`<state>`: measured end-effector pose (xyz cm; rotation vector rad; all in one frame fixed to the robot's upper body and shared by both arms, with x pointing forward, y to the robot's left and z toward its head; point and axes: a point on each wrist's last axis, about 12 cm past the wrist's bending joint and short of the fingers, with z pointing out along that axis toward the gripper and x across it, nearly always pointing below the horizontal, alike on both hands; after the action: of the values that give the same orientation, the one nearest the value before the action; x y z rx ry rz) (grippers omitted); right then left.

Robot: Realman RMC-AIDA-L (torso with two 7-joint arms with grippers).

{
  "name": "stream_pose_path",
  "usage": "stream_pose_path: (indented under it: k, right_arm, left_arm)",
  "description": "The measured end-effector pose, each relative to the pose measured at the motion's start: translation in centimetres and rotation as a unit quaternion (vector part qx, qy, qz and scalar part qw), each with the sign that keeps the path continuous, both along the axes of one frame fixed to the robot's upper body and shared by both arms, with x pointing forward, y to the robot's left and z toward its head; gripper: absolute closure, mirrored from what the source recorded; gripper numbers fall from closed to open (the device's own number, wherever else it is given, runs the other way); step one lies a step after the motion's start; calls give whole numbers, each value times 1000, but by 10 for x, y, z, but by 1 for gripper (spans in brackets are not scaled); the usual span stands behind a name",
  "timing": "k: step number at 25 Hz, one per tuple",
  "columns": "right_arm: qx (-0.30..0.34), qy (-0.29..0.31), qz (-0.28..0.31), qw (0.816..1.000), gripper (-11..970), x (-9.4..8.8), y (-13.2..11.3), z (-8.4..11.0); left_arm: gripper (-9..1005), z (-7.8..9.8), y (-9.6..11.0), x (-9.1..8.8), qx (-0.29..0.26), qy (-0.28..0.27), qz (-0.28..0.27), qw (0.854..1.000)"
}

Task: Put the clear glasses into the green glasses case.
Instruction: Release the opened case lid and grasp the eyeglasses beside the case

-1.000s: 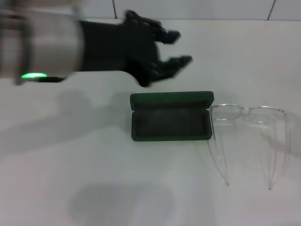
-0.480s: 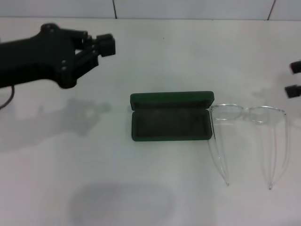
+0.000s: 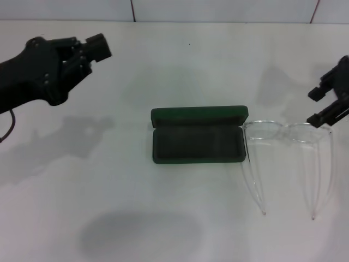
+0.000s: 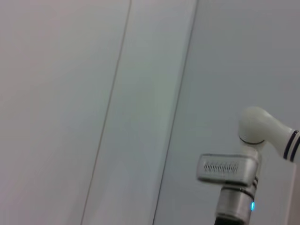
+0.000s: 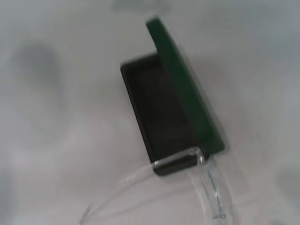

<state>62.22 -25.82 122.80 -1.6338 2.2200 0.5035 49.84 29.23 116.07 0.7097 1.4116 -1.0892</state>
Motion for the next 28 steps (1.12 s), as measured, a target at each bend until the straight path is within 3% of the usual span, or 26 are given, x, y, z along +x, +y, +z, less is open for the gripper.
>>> stream_pose_path:
  k: [7,11,18,28]
  right_arm:
    - [-89,5,33,995,299,3,44,-27]
    - [-109,-6,43,993,300,3,59,-40]
    - [-110,-20,43,993,302,5,65,-44]
    - [-116,-14,38,992,402,5,64,-58]
  left_arm:
    - [953,-8,1,1,-10,14,3,1000]
    - [953,-9,0,1,-11,13,2,1000]
    - [953,-10,0,1,-11,15,-1,1000]
    - [953,-16,-2,3,-19,21,-2,1000]
